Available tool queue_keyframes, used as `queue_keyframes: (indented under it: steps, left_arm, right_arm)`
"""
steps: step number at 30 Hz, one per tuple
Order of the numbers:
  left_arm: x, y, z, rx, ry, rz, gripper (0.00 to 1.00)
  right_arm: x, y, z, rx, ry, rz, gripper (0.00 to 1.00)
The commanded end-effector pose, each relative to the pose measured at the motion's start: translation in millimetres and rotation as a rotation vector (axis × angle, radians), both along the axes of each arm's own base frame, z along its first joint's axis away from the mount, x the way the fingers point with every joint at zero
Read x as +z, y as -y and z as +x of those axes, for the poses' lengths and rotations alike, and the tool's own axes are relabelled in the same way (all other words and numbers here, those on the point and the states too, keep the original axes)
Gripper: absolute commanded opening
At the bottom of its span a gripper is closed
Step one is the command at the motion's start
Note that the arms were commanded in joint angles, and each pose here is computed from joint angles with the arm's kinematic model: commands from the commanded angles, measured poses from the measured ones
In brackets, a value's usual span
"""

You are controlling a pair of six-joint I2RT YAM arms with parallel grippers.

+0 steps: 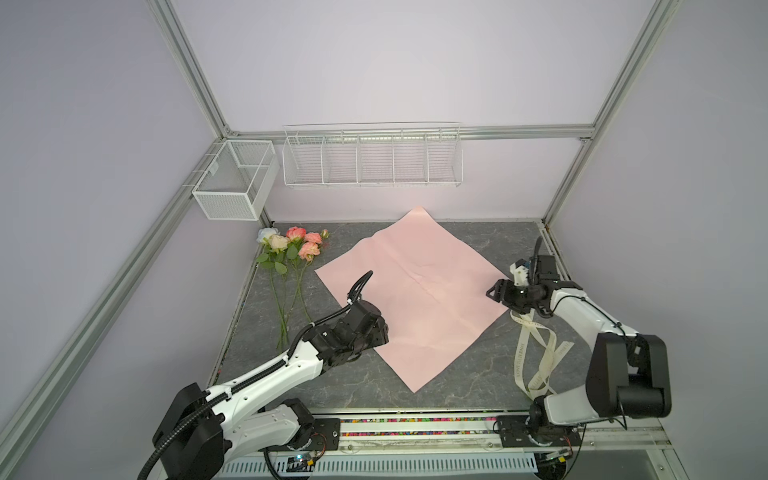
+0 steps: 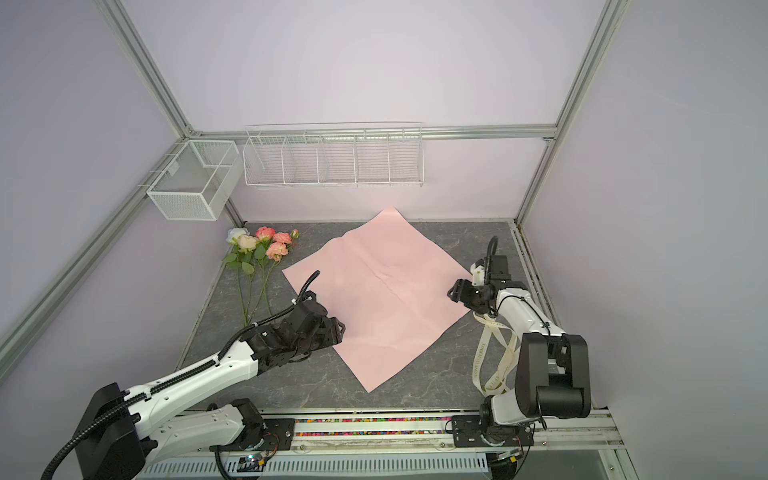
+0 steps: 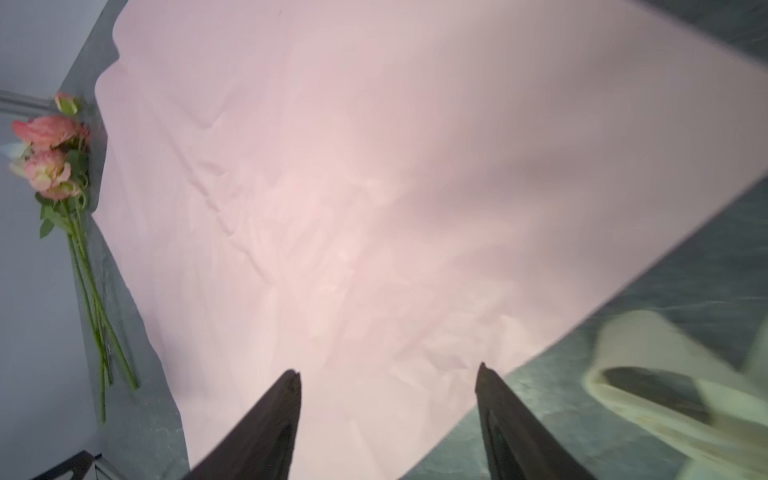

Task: Tie the bouquet of fake flowers

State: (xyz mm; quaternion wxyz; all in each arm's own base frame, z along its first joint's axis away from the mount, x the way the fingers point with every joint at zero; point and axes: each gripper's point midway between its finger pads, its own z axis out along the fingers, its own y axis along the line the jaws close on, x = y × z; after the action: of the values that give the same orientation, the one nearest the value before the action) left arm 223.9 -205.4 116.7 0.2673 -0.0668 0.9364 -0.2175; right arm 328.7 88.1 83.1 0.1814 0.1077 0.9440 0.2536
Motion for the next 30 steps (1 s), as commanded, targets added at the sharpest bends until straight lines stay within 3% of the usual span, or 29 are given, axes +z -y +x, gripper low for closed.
queue_keyframes:
  steps: [1,5,11,16,20,25,30]
  left_arm:
    - [-2,-12,-2,0.021,-0.009,-0.025,0.66]
    - [-3,-29,-3,0.068,-0.016,-0.052,0.67]
    - [2,-48,-6,0.123,0.015,-0.060,0.69]
    - [1,-51,-8,0.127,0.017,-0.046,0.70]
    - [0,-51,-8,0.121,0.012,-0.038,0.70]
    - [-1,-50,-12,0.112,0.001,-0.046,0.70]
    - [3,-49,-12,0.096,0.019,-0.060,0.72]
  right_arm:
    - [2,-53,-31,0.084,-0.023,0.098,0.69]
    - [-10,-89,-73,0.106,-0.075,0.057,0.71]
    - [-25,-89,-121,-0.095,-0.144,0.127,0.76]
    - [-23,-93,-147,-0.157,-0.183,0.211,0.77]
    - [-25,-106,-160,-0.187,-0.211,0.324,0.73]
    - [-26,-121,-166,-0.143,-0.217,0.341,0.70]
    - [-36,-131,-165,-0.151,-0.239,0.375,0.60]
